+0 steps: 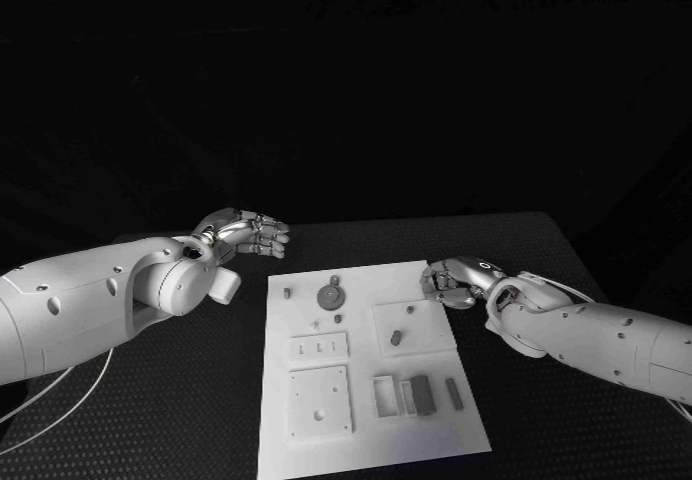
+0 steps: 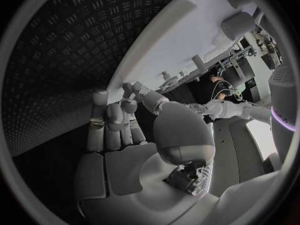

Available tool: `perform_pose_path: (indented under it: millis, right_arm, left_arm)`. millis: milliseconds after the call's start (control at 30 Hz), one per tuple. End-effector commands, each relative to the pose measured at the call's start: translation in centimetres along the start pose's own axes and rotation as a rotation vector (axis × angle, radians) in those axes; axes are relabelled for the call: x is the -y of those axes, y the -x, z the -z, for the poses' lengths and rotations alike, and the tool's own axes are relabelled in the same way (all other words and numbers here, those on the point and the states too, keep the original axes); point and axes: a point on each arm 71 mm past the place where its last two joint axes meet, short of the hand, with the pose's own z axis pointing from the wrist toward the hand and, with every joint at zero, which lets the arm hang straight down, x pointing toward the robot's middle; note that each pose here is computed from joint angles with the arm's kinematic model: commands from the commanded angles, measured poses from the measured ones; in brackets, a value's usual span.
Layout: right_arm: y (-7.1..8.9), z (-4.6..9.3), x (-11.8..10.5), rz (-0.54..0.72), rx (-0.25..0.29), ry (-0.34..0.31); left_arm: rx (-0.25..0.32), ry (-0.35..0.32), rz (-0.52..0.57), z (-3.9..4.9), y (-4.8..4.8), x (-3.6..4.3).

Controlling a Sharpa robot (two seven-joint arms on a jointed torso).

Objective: Assemble the parts on the task board

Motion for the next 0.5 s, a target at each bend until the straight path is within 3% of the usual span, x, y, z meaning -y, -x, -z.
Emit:
perform_pose_path:
  millis: [33,267,500]
  right_arm:
    - [0.2,0.0,-0.4,0.026,0.046,0.001]
    - [1.6,-0.4,-1.8,0.051,0.084,0.002]
    - [4.2,-1.5,-4.6,0.070,0.119,0.036]
  left_arm:
    - [0.004,0.012,-0.036,-0.04,-0.12,0.01]
    - [-0.039,0.062,-0.093,-0.27,-0.80,-0.24]
    - [-0.103,0.129,-0.135,-0.33,-2.51,-0.43]
